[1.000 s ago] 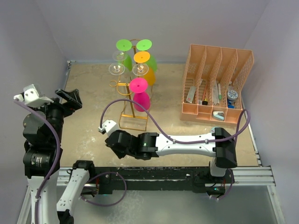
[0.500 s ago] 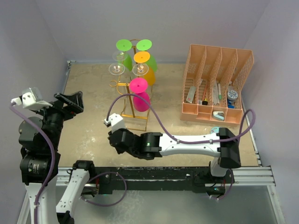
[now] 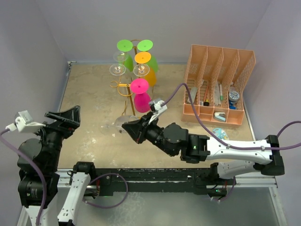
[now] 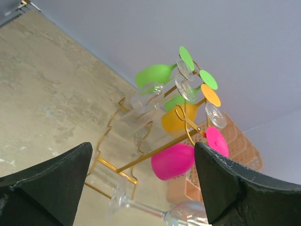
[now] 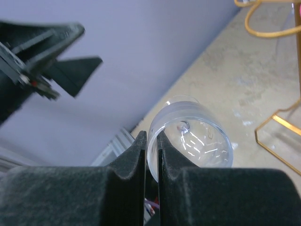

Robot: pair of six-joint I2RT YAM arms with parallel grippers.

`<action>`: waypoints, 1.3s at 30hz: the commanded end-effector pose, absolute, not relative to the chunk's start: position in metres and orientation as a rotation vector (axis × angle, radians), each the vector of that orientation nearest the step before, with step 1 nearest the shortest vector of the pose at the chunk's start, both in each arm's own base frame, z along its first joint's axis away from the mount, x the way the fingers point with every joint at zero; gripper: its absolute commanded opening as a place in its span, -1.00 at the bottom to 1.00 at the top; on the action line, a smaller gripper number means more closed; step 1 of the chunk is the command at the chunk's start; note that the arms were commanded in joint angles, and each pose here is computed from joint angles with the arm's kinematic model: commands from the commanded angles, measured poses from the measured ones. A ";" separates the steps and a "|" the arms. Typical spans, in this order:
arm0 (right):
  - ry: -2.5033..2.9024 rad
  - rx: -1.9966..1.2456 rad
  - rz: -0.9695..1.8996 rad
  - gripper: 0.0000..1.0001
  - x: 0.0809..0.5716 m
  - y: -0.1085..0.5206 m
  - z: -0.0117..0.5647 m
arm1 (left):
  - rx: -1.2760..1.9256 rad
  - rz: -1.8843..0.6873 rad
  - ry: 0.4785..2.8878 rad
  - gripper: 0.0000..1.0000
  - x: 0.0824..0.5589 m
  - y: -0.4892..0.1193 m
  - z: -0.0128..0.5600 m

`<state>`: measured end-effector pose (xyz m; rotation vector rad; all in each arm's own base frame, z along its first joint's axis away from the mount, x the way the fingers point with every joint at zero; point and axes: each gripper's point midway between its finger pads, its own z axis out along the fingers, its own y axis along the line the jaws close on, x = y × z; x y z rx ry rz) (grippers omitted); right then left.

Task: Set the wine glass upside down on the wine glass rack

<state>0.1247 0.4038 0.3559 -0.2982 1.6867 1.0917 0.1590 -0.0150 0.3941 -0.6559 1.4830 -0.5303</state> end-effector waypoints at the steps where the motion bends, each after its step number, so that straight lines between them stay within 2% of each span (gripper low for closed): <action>1: 1.428 -0.141 1.270 -0.80 0.126 0.392 0.440 | -0.762 -0.702 1.397 0.70 0.131 -0.022 0.415; 9: 1.295 -0.063 1.303 -0.81 0.134 0.405 0.476 | -0.829 -1.023 1.239 0.67 0.086 -0.042 0.446; 12: 1.267 -0.058 1.315 -0.81 0.134 0.413 0.483 | -0.855 -1.098 1.190 0.67 0.083 -0.043 0.452; 17: 1.200 -0.030 1.364 -0.78 0.133 0.421 0.500 | -0.869 -1.244 1.172 0.64 0.100 -0.057 0.455; 29: 1.071 -0.040 1.512 -0.74 0.114 0.414 0.538 | -0.921 -1.387 1.099 0.56 0.136 -0.062 0.466; 33: 1.031 -0.056 1.596 -0.74 0.102 0.407 0.544 | -0.918 -1.430 1.135 0.43 0.154 -0.070 0.467; 39: 0.964 -0.059 1.685 -0.73 0.091 0.403 0.549 | -0.924 -1.424 1.106 0.08 0.161 -0.066 0.480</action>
